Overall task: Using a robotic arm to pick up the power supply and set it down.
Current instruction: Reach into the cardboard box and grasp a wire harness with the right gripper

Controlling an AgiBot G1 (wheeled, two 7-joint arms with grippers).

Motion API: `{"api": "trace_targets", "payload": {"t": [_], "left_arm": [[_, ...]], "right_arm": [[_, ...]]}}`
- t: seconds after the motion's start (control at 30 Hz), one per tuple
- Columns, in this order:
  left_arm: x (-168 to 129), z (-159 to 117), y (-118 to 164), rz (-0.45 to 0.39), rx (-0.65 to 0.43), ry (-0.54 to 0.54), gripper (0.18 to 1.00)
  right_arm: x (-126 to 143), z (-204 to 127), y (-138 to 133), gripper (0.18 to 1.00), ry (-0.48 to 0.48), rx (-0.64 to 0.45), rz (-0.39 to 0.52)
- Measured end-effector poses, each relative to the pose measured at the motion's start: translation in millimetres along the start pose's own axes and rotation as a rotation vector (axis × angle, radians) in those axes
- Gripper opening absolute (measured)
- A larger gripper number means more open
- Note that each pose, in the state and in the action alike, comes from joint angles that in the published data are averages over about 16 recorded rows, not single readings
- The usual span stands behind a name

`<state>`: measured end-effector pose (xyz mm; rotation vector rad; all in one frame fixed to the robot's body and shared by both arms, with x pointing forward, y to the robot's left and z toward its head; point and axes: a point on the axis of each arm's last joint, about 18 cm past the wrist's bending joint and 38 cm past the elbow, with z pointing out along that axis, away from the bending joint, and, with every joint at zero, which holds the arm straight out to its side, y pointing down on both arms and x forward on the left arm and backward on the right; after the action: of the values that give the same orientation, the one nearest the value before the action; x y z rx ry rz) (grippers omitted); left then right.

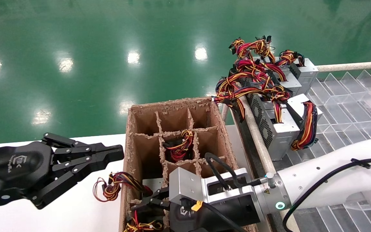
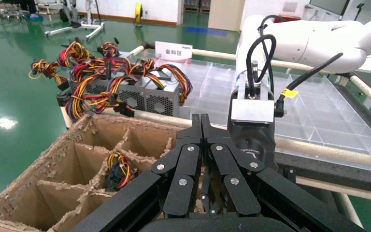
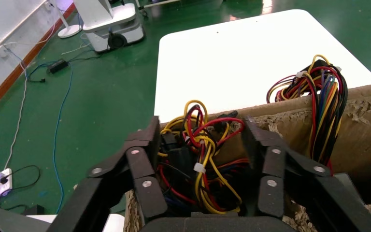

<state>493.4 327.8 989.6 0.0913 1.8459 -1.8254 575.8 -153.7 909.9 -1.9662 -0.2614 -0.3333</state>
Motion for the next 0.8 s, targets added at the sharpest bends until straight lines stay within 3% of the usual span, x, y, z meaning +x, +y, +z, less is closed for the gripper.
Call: {"api": "trace_targets", "payload": {"t": [0.4,0.8], "left_arm": [[0.0,0.0,0.0,0.000,0.000,0.000,0.194],[0.0,0.0,0.0,0.000,0.000,0.000,0.191]], "right_arm": [[-2.6,-1.0,-2.7,0.449,-0.011,-0.011,0.002],[-6.6,-21.2,-18.7,0.268,-0.022,0.023,0.004]]}}
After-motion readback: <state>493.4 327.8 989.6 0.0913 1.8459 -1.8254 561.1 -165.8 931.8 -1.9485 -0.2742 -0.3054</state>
